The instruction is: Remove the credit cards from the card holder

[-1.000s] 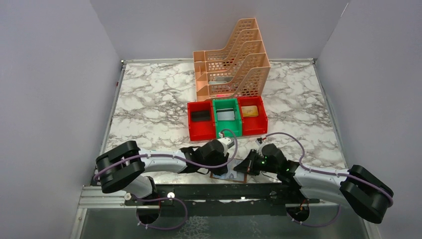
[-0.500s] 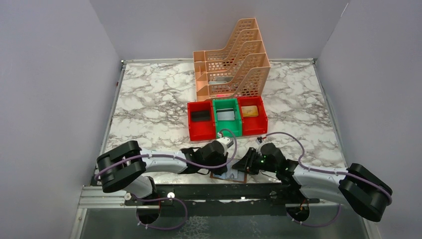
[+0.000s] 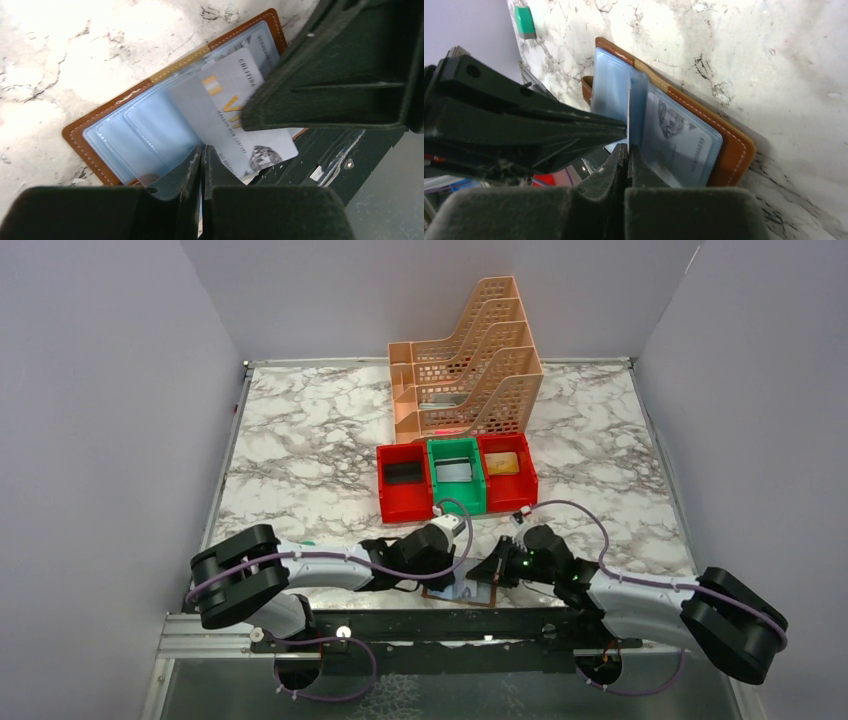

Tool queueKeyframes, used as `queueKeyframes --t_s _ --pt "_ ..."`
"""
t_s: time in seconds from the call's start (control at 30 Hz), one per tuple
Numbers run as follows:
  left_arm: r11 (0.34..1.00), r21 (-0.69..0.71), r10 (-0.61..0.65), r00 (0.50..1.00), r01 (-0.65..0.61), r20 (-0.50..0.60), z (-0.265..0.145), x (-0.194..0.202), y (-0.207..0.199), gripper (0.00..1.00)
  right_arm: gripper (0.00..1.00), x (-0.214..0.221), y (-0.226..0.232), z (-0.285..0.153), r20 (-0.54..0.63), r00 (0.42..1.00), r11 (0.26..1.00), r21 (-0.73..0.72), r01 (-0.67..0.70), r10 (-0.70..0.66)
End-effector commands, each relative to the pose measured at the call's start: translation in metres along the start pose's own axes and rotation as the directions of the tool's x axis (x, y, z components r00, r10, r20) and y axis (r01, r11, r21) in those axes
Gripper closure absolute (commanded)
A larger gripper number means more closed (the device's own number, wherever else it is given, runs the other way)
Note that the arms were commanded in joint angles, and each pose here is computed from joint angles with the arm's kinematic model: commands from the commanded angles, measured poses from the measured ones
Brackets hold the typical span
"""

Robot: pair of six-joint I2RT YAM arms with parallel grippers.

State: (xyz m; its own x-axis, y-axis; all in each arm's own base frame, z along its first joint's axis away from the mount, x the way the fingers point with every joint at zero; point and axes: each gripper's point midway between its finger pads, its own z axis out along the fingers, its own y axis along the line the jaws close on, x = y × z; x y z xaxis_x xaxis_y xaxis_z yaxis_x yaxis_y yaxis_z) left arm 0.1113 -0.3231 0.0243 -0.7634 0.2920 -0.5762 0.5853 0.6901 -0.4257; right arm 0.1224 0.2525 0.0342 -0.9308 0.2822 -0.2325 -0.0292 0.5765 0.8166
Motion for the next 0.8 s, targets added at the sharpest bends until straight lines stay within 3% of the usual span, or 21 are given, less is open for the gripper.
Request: queueKeyframes --t_s 0.0,0.4,0.63,0.77 --pt "0.978 -0.207 -0.005 0.998 -0.01 -0.07 -0.01 0.028 0.048 0.91 0.99 -0.005 -0.014 -0.007 0.058 0.998 0.999 0.038 0.033 -0.035" --pt "0.986 -0.164 0.016 0.999 -0.02 -0.031 -0.009 0.008 0.032 0.82 0.99 -0.004 -0.01 -0.011 0.029 0.997 0.995 0.064 0.074 -0.076" --pt "0.997 -0.074 0.023 1.0 -0.021 0.016 -0.014 -0.004 0.013 0.67 0.99 -0.007 -0.006 -0.011 0.026 0.995 0.993 0.074 0.094 -0.096" --pt "0.999 -0.014 0.029 0.999 -0.029 0.036 -0.013 -0.01 0.001 0.63 0.99 -0.008 -0.006 -0.013 0.016 0.995 0.991 0.102 0.092 -0.094"
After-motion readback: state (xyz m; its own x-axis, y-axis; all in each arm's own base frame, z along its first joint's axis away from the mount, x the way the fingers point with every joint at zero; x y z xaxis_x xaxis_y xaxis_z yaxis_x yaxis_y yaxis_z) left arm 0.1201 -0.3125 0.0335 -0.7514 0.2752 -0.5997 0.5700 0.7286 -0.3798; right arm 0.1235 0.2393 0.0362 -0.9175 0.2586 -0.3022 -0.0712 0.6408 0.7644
